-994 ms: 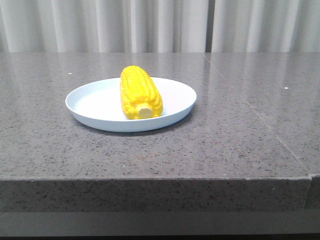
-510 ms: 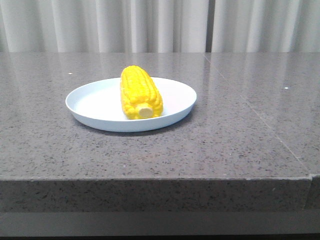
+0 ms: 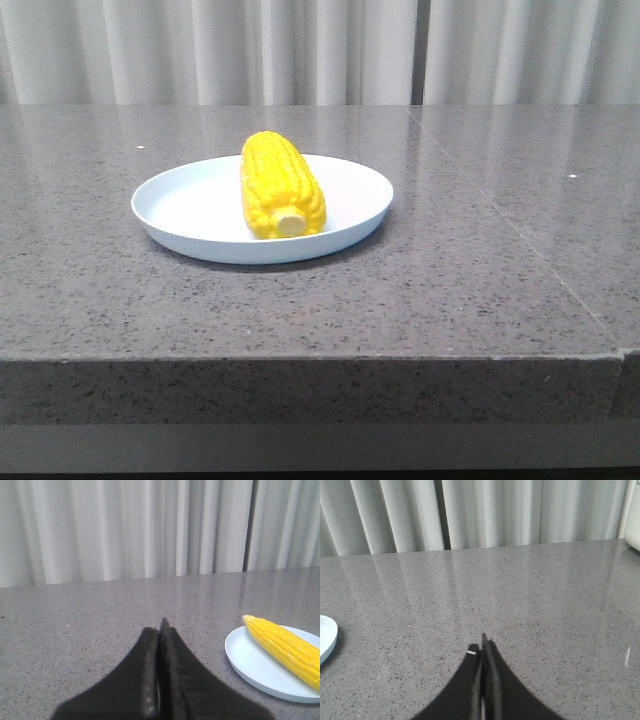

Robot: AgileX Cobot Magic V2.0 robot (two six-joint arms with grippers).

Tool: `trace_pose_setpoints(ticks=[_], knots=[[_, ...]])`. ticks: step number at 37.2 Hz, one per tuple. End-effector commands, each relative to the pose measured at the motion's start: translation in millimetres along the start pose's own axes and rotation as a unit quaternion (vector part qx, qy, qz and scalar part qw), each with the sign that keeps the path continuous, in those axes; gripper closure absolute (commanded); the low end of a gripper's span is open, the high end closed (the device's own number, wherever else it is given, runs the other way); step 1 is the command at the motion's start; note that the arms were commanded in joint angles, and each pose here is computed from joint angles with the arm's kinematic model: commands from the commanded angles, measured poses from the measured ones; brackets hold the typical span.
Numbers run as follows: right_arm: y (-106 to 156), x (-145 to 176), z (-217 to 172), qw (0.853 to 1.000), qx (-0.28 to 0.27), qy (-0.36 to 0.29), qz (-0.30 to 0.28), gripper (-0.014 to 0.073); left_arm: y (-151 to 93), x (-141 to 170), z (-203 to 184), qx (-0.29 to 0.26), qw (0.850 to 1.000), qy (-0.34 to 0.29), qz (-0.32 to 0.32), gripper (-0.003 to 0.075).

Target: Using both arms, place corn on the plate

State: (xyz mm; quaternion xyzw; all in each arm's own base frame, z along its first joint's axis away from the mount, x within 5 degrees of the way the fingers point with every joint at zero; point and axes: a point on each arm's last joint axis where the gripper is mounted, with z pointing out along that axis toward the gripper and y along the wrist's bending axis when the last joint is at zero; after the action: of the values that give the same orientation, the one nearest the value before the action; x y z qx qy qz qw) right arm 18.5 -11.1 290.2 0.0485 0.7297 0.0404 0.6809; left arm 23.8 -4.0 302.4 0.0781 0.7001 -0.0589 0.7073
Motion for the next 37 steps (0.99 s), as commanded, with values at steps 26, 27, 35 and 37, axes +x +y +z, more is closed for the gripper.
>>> trace_pose_setpoints(ticks=[26, 27, 35, 37], knots=[[2.4, -14.8, -1.8, 0.999, -0.007, -0.049, -0.016, 0.0659, 5.0, 60.5, 20.1, -0.083, 0.996, -0.015, -0.017, 0.0741], [2.4, -14.7, -1.8, 0.999, -0.007, -0.048, -0.016, 0.0659, 5.2, 66.0, 21.5, -0.084, 0.996, -0.009, -0.017, 0.0741], [2.4, -14.7, -1.8, 0.999, -0.007, -0.048, -0.016, 0.0659, 5.8, 99.2, 28.9, -0.085, 0.996, 0.012, -0.019, 0.0741], [2.4, -14.7, -1.8, 0.999, -0.007, -0.048, -0.016, 0.0659, 5.9, 103.2, 29.8, -0.086, 0.996, 0.007, -0.018, 0.0741]])
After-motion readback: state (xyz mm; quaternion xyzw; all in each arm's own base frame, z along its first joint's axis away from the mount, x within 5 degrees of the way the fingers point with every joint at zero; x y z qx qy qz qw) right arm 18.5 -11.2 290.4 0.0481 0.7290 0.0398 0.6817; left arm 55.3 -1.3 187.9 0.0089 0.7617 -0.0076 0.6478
